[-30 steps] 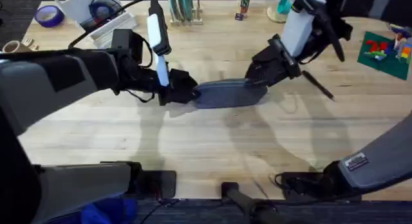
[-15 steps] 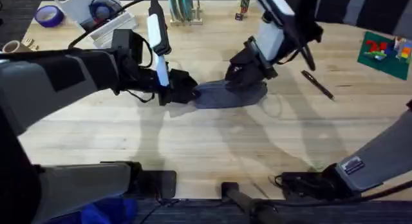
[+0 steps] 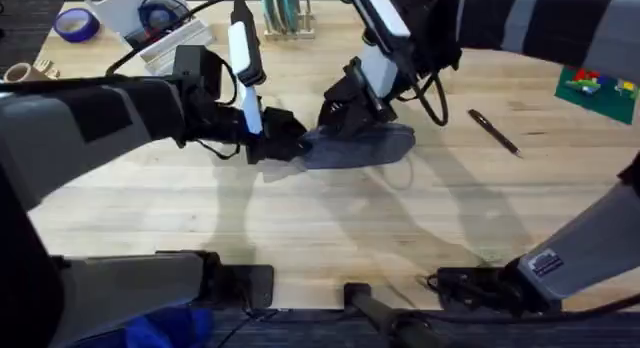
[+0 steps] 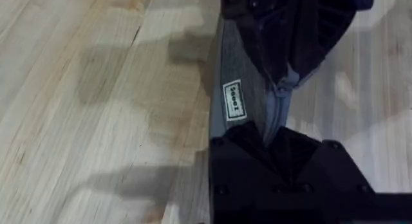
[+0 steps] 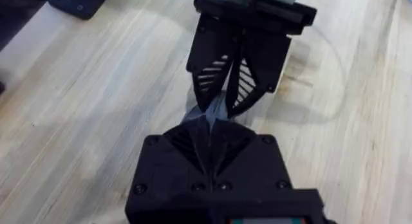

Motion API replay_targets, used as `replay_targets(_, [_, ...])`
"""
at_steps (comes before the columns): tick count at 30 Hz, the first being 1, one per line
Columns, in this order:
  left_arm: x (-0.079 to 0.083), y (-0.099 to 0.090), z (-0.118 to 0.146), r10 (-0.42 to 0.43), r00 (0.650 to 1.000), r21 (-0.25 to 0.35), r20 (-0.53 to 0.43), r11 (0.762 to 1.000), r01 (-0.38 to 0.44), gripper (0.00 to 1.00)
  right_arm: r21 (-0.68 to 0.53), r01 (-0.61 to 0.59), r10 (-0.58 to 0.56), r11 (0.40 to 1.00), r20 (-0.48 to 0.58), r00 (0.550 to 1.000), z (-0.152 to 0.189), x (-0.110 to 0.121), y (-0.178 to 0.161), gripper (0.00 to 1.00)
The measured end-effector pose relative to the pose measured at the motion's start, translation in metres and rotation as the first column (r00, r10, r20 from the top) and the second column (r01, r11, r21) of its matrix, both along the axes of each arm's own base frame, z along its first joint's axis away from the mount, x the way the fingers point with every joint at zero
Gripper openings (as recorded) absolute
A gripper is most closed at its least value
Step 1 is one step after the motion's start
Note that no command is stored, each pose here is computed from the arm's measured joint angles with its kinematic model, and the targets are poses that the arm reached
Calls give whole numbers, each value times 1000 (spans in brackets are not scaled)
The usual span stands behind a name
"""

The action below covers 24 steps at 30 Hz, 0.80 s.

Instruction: Unzip the bag, pick up the pens from the table one at a time and place them inside, then zip the bag closed.

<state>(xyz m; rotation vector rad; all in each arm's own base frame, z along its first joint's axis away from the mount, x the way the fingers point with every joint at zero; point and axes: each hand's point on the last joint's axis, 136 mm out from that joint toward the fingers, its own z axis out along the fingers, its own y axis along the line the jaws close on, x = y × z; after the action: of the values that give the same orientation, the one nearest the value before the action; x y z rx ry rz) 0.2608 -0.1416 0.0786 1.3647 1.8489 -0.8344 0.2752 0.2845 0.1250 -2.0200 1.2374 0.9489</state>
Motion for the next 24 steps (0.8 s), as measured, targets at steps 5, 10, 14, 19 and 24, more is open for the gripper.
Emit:
replay_targets(5, [0, 0, 0, 0, 1000, 0, 0, 1000, 0, 42, -2, 7, -7, 1000, -9, 1000, 0, 0, 2, 30])
replay_targets(10, [0, 0, 0, 0, 1000, 0, 0, 1000, 0, 42, -4, 12, -12, 1000, -15, 1000, 0, 0, 2, 30])
replay_targets(14, [0, 0, 0, 0, 1000, 0, 0, 1000, 0, 42, -4, 12, -12, 1000, -15, 1000, 0, 0, 2, 30])
replay_targets(19, [0, 0, 0, 0, 1000, 0, 0, 1000, 0, 42, -4, 12, -12, 1000, -15, 1000, 0, 0, 2, 30])
replay_targets(24, [0, 0, 0, 0, 1000, 0, 0, 1000, 0, 42, -5, 15, -15, 1000, -19, 1000, 0, 0, 2, 72])
